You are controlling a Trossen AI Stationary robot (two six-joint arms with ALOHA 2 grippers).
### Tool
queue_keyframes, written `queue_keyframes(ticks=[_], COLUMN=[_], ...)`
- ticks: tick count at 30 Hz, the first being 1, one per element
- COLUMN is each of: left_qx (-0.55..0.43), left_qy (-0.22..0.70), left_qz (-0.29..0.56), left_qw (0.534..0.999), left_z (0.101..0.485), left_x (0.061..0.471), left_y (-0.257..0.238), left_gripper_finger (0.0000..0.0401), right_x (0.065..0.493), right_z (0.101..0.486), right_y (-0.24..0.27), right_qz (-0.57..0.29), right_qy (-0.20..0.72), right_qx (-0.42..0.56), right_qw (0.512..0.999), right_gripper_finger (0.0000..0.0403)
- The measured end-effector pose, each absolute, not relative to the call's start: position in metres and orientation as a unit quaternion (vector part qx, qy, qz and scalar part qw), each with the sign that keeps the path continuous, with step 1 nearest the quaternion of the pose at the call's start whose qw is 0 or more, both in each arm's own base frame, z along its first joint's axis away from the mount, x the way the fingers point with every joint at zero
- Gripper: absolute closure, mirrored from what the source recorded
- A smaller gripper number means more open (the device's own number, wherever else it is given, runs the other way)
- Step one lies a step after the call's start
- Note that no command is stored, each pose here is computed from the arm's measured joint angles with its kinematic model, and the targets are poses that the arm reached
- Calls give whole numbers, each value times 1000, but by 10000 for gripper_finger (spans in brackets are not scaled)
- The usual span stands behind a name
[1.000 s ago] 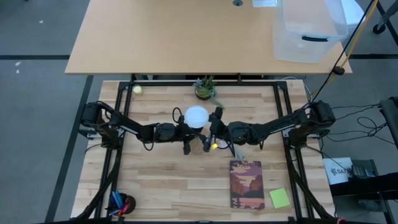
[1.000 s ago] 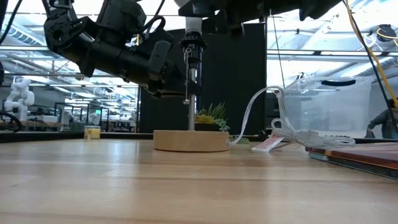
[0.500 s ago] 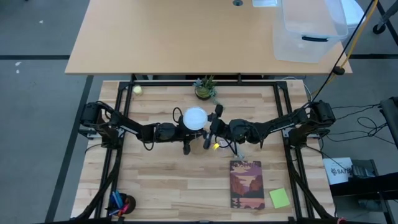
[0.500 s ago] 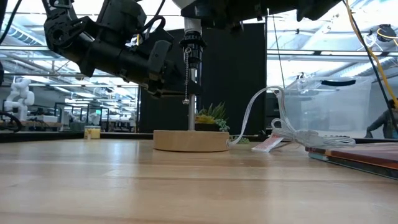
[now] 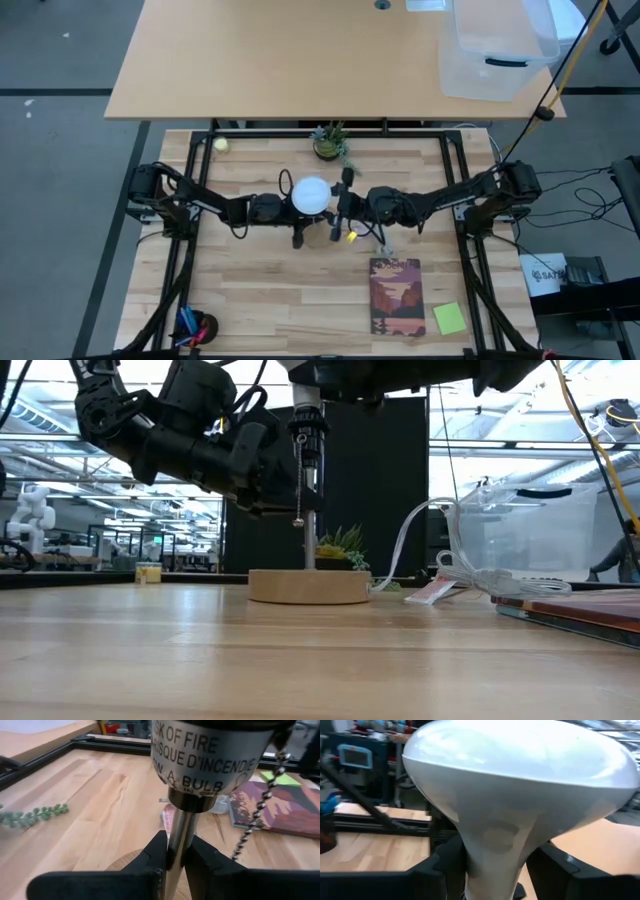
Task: Screw lightbulb
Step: Remove the white lightbulb from the silver lamp
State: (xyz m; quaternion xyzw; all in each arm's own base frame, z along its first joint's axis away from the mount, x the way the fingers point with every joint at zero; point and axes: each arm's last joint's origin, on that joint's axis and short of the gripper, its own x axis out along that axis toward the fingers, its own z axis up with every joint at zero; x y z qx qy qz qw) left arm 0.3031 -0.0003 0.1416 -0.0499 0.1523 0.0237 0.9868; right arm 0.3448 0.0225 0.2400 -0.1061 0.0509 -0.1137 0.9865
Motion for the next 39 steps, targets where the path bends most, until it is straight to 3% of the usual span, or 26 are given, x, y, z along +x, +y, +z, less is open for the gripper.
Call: queue_keyframes(ticks=[32, 39], left_qx=[-4, -3], left_qy=[151, 149], left_qz=[-137, -157], left_qw=[979, 976], left_z=[141, 142], left_x=[302, 302], left_y=[-17, -18], left_gripper_finger=[355, 355], right_x=[335, 334], right_z=[247, 249], right_y=[-17, -16], right_qz=[205, 227], right_qy=[53, 42], right_qx=[-61, -40], right_qw=[975, 972], right_gripper_finger=[228, 228])
